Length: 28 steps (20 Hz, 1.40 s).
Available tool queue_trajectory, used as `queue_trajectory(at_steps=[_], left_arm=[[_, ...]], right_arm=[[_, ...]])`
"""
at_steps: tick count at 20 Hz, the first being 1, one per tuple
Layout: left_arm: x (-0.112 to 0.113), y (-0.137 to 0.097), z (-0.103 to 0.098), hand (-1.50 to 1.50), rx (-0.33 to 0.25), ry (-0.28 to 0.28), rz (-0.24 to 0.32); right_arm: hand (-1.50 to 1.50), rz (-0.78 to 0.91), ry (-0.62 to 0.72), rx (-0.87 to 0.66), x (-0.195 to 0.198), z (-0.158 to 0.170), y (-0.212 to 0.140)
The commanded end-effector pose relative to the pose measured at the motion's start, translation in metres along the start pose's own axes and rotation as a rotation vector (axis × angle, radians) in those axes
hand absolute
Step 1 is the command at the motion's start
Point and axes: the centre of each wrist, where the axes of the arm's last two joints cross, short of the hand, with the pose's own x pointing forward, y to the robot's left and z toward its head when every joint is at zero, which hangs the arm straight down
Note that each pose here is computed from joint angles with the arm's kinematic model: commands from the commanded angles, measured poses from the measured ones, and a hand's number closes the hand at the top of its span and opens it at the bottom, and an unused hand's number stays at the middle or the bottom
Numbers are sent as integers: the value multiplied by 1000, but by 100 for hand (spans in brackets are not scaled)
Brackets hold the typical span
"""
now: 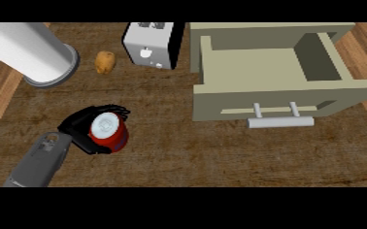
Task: Pick up the can, place it into the drawer and close the drawer
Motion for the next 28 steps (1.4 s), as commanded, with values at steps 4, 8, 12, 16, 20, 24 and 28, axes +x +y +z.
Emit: queue_trajectory(at_steps=[4,8,12,16,20,24,28], left_arm=[[5,-8,-18,150,-271,-74,140],[13,-19,-35,150,-340,-154,161],[26,-16,-36,150,-402,-193,161],[21,-27,-47,150,-83,-316,217],[-7,-33,-35,150,530,-421,355],[29,-48,-69,150,635,-515,323],[82,-68,-96,150,664,-560,244]], right_arm=[[-150,-15,4,14,-8,3,-5],[-150,-26,6,-12,5,11,3],[-150,-9,9,-11,5,14,10],[-150,-16,18,-57,5,24,14],[-150,0,16,-89,4,26,0],[-150,6,23,-69,0,21,-7],[-150,-5,7,-60,8,17,4]])
